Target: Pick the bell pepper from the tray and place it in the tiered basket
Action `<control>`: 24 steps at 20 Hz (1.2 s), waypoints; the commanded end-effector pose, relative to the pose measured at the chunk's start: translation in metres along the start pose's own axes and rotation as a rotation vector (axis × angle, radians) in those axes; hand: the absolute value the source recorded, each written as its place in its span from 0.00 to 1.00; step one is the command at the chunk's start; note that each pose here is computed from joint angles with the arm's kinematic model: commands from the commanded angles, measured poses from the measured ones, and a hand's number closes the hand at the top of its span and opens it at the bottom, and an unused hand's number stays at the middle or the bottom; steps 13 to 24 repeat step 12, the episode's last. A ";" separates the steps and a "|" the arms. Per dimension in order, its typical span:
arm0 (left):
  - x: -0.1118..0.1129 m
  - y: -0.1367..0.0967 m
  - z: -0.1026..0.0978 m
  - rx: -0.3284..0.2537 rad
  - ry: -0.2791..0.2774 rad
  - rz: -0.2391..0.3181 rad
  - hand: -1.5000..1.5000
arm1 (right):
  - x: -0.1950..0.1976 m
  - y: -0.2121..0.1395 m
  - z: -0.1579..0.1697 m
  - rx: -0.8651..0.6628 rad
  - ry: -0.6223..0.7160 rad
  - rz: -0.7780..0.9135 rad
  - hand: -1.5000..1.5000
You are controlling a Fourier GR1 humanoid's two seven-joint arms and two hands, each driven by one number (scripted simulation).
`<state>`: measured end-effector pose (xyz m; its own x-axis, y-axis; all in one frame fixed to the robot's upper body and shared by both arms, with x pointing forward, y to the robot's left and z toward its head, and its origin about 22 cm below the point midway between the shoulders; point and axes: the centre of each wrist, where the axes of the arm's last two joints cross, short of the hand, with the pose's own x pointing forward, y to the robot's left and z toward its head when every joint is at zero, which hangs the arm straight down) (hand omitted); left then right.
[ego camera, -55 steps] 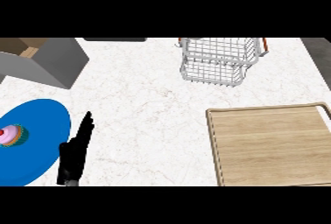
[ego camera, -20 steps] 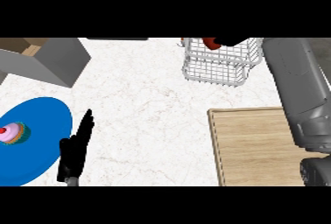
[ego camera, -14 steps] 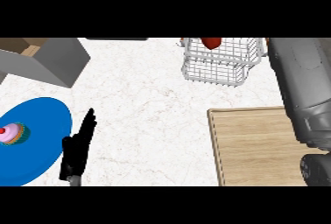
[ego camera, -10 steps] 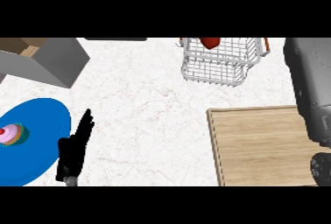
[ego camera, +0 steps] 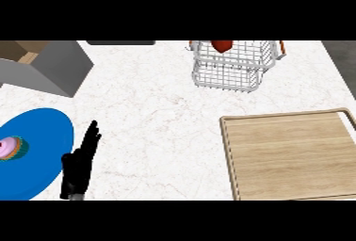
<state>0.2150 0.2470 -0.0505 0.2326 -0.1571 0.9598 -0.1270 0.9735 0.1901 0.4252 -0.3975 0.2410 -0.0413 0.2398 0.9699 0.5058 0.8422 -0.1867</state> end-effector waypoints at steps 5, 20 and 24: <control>0.003 0.004 0.000 0.006 0.015 -0.005 0.50 | -0.029 -0.166 0.016 -0.037 0.029 -0.030 0.00; 0.000 -0.003 -0.007 -0.004 0.028 -0.008 0.50 | -0.052 -0.248 0.046 0.042 0.000 -0.027 0.00; 0.000 -0.003 -0.007 -0.004 0.028 -0.008 0.50 | -0.052 -0.248 0.046 0.042 0.000 -0.027 0.00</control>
